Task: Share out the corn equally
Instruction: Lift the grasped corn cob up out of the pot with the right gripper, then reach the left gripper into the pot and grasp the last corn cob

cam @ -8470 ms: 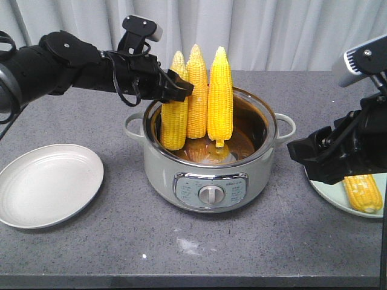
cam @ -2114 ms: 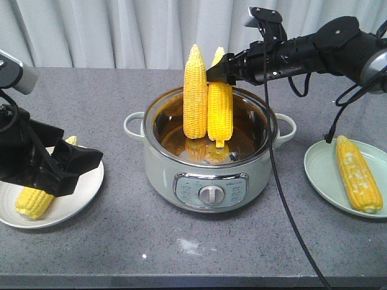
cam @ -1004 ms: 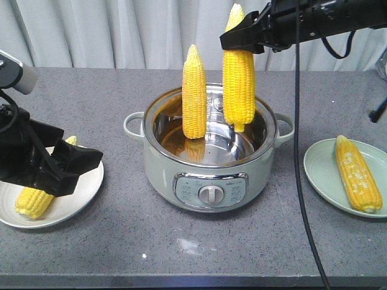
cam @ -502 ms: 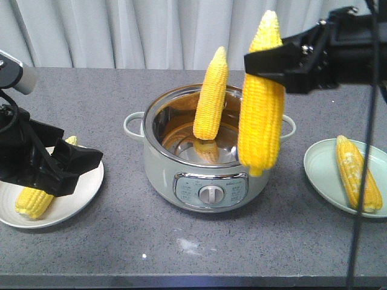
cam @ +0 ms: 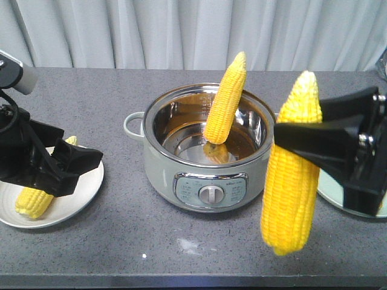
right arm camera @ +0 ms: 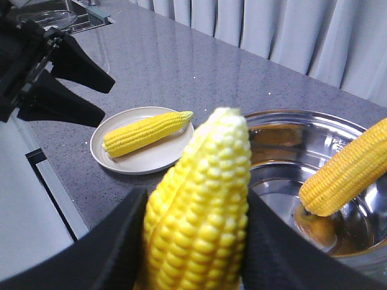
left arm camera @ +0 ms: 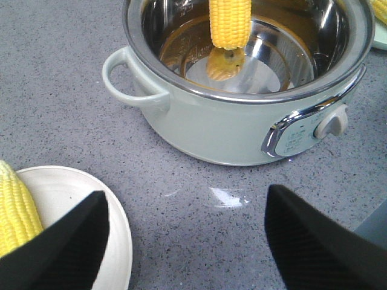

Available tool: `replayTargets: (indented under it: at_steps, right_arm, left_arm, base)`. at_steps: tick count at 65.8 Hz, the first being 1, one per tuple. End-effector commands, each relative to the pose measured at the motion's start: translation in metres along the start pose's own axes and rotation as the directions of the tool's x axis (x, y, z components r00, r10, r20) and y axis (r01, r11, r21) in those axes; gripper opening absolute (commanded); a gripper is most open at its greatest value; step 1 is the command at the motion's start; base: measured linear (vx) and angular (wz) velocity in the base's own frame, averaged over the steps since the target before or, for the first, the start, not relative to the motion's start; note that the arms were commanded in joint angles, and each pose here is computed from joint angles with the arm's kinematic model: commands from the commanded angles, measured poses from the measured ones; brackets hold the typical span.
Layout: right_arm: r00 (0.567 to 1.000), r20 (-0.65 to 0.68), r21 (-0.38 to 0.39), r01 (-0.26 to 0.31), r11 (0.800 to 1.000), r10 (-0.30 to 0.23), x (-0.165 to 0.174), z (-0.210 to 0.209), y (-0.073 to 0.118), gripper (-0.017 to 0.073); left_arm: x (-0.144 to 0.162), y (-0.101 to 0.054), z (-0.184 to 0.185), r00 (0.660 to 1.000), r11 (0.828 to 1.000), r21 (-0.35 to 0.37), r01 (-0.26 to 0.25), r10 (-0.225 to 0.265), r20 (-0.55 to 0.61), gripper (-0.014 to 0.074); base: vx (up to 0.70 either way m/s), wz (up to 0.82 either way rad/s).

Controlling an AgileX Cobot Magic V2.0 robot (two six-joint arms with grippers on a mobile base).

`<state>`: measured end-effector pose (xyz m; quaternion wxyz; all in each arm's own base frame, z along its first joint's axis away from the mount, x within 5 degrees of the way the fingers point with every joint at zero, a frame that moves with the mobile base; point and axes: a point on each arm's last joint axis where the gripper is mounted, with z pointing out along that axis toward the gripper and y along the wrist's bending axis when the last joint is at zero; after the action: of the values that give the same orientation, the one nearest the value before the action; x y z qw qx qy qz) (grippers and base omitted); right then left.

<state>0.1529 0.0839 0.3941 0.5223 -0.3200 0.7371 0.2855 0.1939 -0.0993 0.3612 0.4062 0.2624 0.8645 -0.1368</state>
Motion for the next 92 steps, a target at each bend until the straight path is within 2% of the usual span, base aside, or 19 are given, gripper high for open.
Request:
replayTargets:
  at_steps: [1, 15, 26, 36, 45, 55, 65, 78, 79, 86, 89, 92]
  right_arm:
    - [0.997, 0.077, 0.017, -0.008, 1.000, 0.007, -0.007, -0.009, 0.006, 0.0171]
    - [0.997, 0.071, 0.013, -0.002, 1.000, 0.001, -0.005, -0.011, 0.008, 0.0171]
    - [0.997, 0.072, 0.013, -0.002, 1.000, 0.001, -0.005, -0.011, 0.008, 0.0171]
    - [0.997, 0.072, 0.013, 0.001, 1.000, -0.002, -0.005, -0.011, 0.008, 0.0171]
    - [0.997, 0.072, 0.013, 0.001, 1.000, -0.002, -0.005, -0.011, 0.008, 0.0171]
    - [0.997, 0.072, 0.013, 0.001, 1.000, -0.002, -0.005, -0.011, 0.008, 0.0171]
    - [0.997, 0.072, 0.013, 0.001, 1.000, -0.002, -0.005, -0.011, 0.008, 0.0171]
    - [0.997, 0.072, 0.013, 0.001, 1.000, -0.002, -0.005, -0.011, 0.008, 0.0171]
    - [0.997, 0.072, 0.013, 0.001, 1.000, -0.002, -0.005, -0.011, 0.008, 0.0171]
    - [0.997, 0.072, 0.013, 0.001, 1.000, -0.002, -0.005, -0.011, 0.008, 0.0171]
    - [0.997, 0.072, 0.013, 0.001, 1.000, -0.002, -0.005, -0.011, 0.008, 0.0171]
    - [0.997, 0.072, 0.013, 0.001, 1.000, -0.002, -0.005, -0.011, 0.008, 0.0171]
  left_arm:
    - [-0.013, -0.002, -0.010, 0.995, 1.000, -0.002, 0.006, -0.005, 0.103, 0.0522]
    - [-0.015, -0.001, -0.010, 0.992, 1.000, -0.008, 0.011, -0.010, 0.127, 0.0522]
    - [-0.023, 0.000, -0.012, 0.980, 1.000, -0.016, 0.021, -0.017, 0.198, 0.0522]
    - [-0.041, 0.001, -0.006, 0.977, 0.998, -0.027, -0.063, 0.067, 0.203, 0.0529]
    - [-0.063, -0.004, 0.013, 0.976, 0.991, 0.019, -0.134, 0.129, 0.173, 0.0589]
    - [-0.086, -0.016, 0.044, 0.960, 0.968, 0.056, -0.245, 0.234, 0.156, 0.0637]
    - [-0.104, -0.030, 0.076, 0.943, 0.946, 0.066, -0.316, 0.306, 0.133, 0.0633]
    - [-0.125, -0.046, 0.112, 0.949, 0.951, 0.030, -0.309, 0.306, 0.078, 0.0629]
    - [-0.126, -0.047, 0.114, 0.954, 0.956, 0.026, -0.294, 0.291, 0.071, 0.0629]
    - [-0.135, -0.053, 0.131, 0.962, 0.962, -0.031, -0.271, 0.272, 0.021, 0.0627]
    - [-0.139, -0.055, 0.138, 0.973, 0.972, -0.052, -0.230, 0.230, -0.008, 0.0627]
    - [-0.140, -0.055, 0.147, 0.978, 0.975, -0.069, -0.209, 0.207, -0.034, 0.0625]
  base:
    - [0.00, 0.00]
    - [0.00, 0.00]
    - [0.00, 0.00]
    - [0.00, 0.00]
    - [0.00, 0.00]
    - [0.00, 0.00]
    - [0.00, 0.00]
    - [0.00, 0.00]
    - [0.00, 0.00]
    - [0.00, 0.00]
    - [0.00, 0.00]
    - [0.00, 0.00]
